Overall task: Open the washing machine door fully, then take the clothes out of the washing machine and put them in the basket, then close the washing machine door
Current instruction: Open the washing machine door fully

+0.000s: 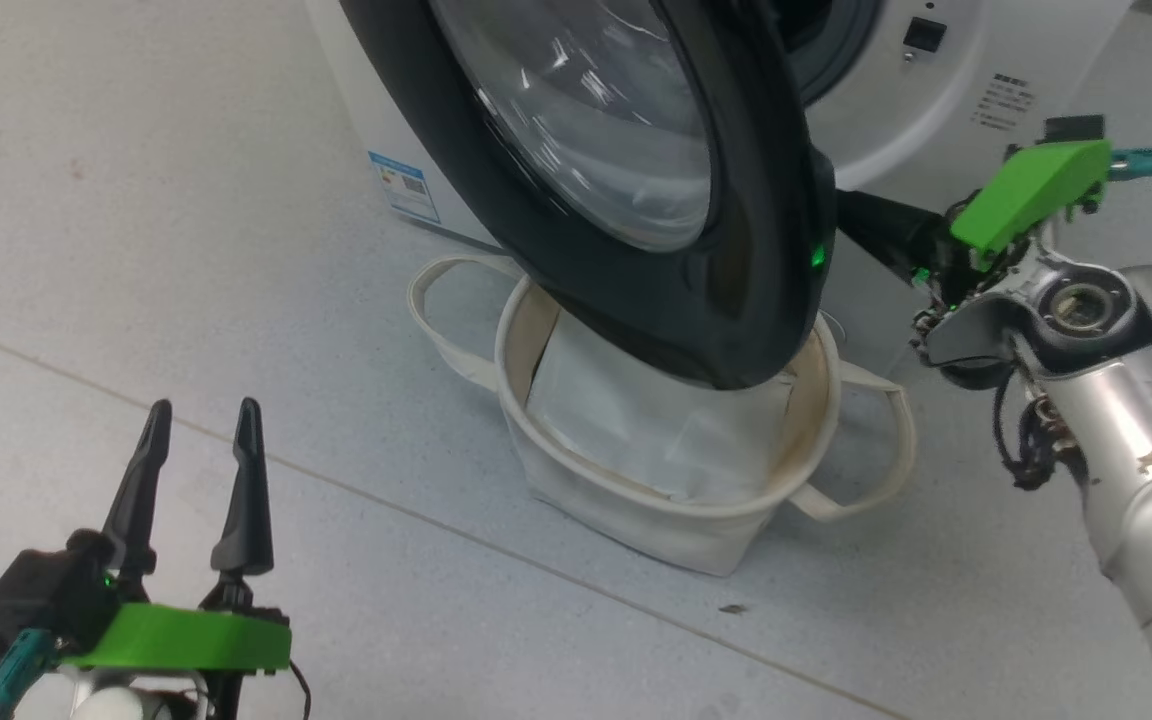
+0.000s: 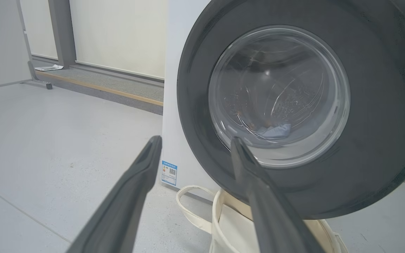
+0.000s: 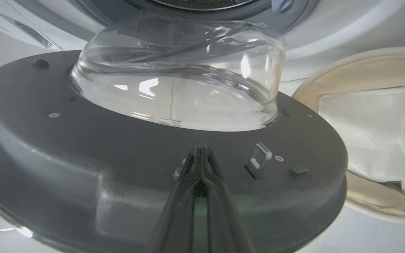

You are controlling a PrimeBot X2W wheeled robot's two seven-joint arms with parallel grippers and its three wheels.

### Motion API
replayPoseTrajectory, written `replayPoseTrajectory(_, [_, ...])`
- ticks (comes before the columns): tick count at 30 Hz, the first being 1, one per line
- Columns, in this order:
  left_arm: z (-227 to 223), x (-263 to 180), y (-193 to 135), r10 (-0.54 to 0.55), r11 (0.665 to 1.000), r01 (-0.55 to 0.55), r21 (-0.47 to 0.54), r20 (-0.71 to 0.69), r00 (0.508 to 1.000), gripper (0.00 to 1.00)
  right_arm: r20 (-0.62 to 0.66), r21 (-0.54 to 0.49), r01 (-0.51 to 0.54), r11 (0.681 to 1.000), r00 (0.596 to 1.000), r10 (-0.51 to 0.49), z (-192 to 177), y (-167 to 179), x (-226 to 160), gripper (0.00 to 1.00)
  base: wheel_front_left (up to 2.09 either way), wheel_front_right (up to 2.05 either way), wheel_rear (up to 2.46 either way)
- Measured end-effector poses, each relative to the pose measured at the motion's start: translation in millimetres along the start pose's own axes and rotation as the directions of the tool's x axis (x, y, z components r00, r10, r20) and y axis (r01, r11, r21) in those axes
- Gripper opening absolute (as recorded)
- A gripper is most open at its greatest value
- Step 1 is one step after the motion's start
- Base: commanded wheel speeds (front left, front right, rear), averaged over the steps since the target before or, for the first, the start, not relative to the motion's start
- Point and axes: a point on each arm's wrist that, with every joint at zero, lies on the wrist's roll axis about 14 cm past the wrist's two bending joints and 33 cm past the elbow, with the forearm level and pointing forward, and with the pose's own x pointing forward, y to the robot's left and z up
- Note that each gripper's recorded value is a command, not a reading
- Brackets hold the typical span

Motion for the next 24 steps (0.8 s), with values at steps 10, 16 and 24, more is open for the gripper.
replayPoseTrajectory(10, [14,-29,25,0.077,0.997,-0.077,0.011,0.022,0.997,1.00,-0.190,0.007,-0.069,0.998,0.979,0.069,-65,35,34,0.00,0.00,0.00,0.00])
replayPoseTrajectory(16, [16,-58,42,0.144,0.989,-0.144,0.014,0.017,0.989,1.00,-0.296,-0.058,-0.103,0.993,0.952,0.081,-107,55,42,0.00,0.00,0.00,0.00])
replayPoseTrajectory(24, [29,-95,64,0.219,0.976,-0.219,0.006,0.036,0.975,1.00,-0.392,-0.058,-0.222,0.973,0.902,0.182,-180,105,59,0.00,0.00,0.00,0.00])
